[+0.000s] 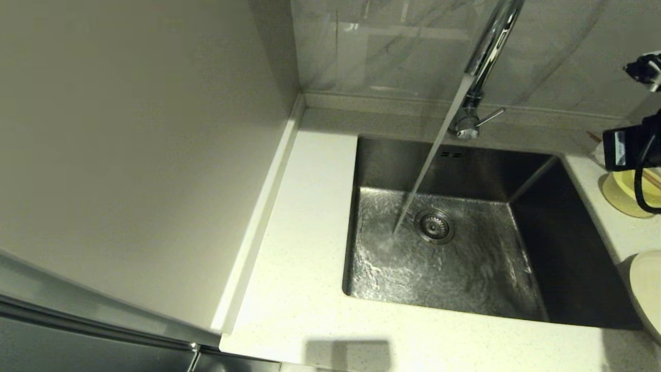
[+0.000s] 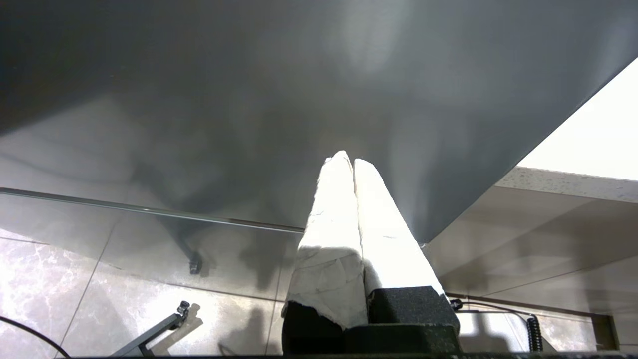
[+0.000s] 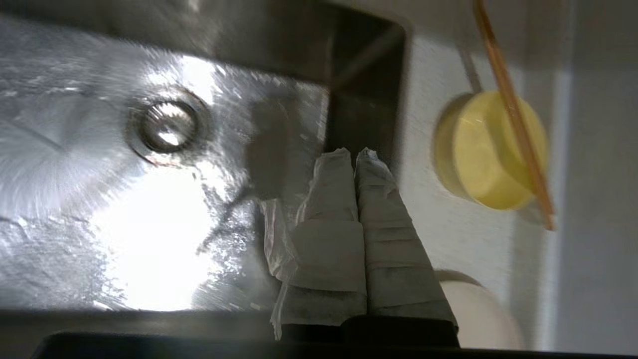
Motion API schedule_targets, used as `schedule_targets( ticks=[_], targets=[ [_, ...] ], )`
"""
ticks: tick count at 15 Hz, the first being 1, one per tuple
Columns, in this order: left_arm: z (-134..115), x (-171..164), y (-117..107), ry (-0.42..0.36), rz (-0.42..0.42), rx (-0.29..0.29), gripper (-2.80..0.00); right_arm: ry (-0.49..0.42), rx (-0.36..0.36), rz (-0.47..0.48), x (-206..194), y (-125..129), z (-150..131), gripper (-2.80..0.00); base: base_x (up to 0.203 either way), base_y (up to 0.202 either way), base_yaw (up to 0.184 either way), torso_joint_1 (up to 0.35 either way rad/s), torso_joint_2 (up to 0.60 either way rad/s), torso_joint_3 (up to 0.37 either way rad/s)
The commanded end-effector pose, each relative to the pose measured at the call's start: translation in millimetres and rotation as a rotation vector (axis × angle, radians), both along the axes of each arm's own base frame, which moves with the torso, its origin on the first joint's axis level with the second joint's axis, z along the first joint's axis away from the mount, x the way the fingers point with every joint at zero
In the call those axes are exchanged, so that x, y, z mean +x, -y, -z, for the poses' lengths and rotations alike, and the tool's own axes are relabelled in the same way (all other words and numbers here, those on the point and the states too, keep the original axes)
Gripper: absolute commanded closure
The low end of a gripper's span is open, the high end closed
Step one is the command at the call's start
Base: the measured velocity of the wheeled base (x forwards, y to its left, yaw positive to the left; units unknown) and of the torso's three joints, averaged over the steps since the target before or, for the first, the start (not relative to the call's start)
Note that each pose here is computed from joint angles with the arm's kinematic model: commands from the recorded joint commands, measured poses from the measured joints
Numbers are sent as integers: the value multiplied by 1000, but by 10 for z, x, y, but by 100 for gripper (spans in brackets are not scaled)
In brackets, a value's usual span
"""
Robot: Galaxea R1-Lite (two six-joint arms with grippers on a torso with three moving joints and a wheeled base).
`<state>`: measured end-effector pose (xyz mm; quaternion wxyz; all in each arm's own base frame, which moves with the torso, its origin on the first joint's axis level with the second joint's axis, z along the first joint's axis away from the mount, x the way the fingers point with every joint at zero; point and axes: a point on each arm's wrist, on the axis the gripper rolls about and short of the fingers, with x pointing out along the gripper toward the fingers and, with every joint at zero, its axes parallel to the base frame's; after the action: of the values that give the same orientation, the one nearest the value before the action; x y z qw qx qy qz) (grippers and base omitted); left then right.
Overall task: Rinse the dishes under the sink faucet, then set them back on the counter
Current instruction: Turn off the faucet
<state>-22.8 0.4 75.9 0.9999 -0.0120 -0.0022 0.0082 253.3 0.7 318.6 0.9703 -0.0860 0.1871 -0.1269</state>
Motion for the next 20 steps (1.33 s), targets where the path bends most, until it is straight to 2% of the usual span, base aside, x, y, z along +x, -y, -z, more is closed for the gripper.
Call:
schedule_targets(
  ticks=[1, 4, 5, 6, 8, 9, 11, 13, 17, 20],
  targets=[
    [0, -1, 0, 2, 0, -1, 0, 48, 120, 13, 130, -91, -49, 0, 0, 0, 0, 0, 0, 0],
    [0, -1, 0, 2, 0, -1, 0, 136, 372, 98, 413, -143, -83, 0, 0, 0, 0, 0, 0, 0],
    [0, -1, 0, 2, 0, -1, 0, 138, 411, 146, 483, -146, -26, 0, 0, 0, 0, 0, 0, 0],
    [0, -1, 0, 2, 0, -1, 0, 115, 413, 165, 517, -150, 59, 0, 0, 0, 0, 0, 0, 0],
    [0, -1, 0, 2, 0, -1, 0, 87, 447, 139, 626, -170, 140, 0, 0, 0, 0, 0, 0, 0],
    [0, -1, 0, 2, 0, -1, 0, 93, 499, 123, 701, -184, 140, 0, 0, 0, 0, 0, 0, 0],
    [0, -1, 0, 2, 0, -1, 0, 136, 649, 116, 831, -203, 77, 0, 0, 0, 0, 0, 0, 0],
    [0, -1, 0, 2, 0, -1, 0, 141, 747, 78, 899, -218, 46, 0, 0, 0, 0, 0, 0, 0],
    [0, -1, 0, 2, 0, -1, 0, 122, 770, 61, 963, -228, 95, 0, 0, 0, 0, 0, 0, 0],
    [0, -1, 0, 2, 0, -1, 0, 214, 794, 29, 1088, -239, 69, 0, 0, 0, 0, 0, 0, 0]
  ],
)
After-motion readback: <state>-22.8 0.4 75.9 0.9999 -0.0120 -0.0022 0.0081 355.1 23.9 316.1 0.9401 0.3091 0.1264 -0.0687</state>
